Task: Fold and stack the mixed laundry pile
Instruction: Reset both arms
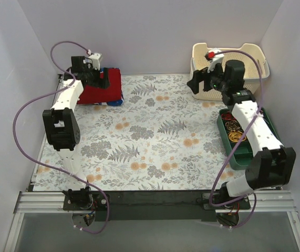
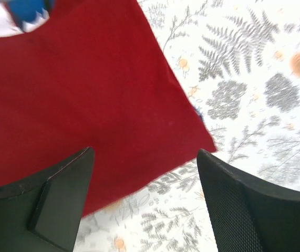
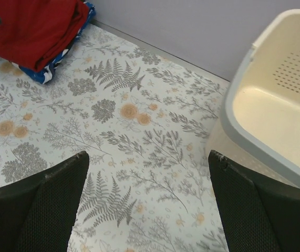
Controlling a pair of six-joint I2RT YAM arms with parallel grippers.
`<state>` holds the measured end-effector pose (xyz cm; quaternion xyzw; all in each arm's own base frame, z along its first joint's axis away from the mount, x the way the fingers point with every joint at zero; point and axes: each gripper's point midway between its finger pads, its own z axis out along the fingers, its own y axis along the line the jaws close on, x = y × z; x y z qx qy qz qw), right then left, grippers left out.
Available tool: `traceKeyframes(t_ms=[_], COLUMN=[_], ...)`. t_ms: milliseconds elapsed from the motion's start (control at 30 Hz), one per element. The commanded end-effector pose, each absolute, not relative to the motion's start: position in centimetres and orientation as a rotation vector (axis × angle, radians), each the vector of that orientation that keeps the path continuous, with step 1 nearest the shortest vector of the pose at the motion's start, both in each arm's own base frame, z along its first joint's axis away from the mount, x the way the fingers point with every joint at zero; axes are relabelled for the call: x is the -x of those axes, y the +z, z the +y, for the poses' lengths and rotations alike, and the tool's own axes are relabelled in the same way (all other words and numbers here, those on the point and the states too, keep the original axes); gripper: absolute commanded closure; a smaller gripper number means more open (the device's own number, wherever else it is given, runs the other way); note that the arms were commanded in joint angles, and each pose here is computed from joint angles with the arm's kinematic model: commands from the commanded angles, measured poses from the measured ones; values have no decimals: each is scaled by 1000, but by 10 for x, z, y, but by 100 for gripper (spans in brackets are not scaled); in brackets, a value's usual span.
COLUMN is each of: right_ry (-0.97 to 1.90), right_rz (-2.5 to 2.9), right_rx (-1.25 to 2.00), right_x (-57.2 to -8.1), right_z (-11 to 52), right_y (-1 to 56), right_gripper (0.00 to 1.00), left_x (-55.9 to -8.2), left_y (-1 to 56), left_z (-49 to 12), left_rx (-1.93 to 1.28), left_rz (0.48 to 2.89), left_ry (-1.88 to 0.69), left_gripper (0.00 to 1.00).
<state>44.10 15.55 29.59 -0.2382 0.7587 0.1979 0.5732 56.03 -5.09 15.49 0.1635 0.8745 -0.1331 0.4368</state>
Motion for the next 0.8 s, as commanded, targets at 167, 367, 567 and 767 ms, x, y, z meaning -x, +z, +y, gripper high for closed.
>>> traceKeyframes(t_ms=[167,367,567,767], right_ry=[385,420,495,488], right_rz=[1952,2111,2196,2171], right_rx=[496,478,444,443], right_x=[-370,-324,-284,-273], right_z=[68,56,64,65], right_y=[310,266,218,220], right_gripper=[2,2,2,2], left_x=[-459,-377,-325,-314], left_y=[289,259,213,223], left_z=[-61,-64,-66,-68], left_rx=[-206,-205,-191,-170], left_rz=[2272,2333,2415,2371], left_ry=[-466,-493,-521,-537], left_gripper=[22,21,20,19])
